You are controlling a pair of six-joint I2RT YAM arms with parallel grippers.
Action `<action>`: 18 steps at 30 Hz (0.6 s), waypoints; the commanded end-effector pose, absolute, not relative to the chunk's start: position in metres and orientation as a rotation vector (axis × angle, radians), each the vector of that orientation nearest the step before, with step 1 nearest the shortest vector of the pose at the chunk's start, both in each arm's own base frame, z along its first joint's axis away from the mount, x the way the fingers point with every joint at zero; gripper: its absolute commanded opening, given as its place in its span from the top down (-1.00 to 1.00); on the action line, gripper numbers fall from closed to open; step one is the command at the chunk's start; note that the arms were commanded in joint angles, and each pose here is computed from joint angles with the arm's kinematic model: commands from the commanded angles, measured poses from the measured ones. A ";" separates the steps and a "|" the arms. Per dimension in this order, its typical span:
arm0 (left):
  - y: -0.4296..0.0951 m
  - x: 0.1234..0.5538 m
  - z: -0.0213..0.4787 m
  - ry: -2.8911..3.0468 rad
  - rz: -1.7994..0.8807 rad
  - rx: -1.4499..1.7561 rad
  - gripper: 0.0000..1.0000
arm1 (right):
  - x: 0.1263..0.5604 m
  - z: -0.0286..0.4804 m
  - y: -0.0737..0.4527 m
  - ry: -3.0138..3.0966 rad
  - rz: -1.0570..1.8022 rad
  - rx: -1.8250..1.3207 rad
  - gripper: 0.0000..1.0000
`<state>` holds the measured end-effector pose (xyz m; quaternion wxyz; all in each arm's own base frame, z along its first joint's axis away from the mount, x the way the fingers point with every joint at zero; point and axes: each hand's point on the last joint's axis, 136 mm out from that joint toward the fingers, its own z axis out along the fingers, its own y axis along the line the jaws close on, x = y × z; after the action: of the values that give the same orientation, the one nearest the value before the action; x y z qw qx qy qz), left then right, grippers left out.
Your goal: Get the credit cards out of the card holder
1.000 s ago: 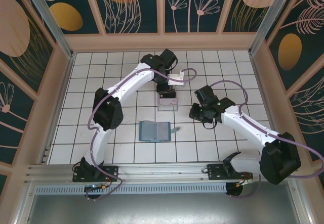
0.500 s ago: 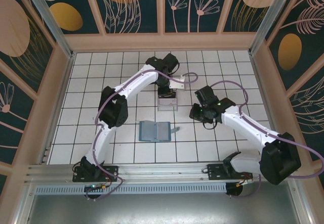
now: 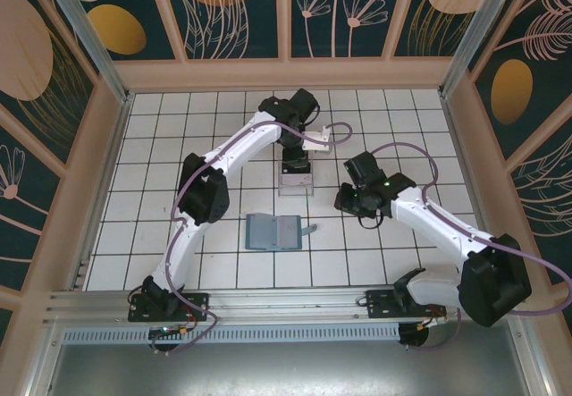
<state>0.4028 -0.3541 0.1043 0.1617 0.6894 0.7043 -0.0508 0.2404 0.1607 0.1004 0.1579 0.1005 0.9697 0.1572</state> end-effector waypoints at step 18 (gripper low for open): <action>-0.346 0.440 0.179 2.123 -0.125 1.177 0.27 | 0.243 0.096 0.196 2.805 0.606 0.184 0.40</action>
<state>0.4206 -0.3504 0.1565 0.2946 0.5417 0.7858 -0.0476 0.2386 0.1839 0.0916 0.1283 0.0807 0.9696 0.1923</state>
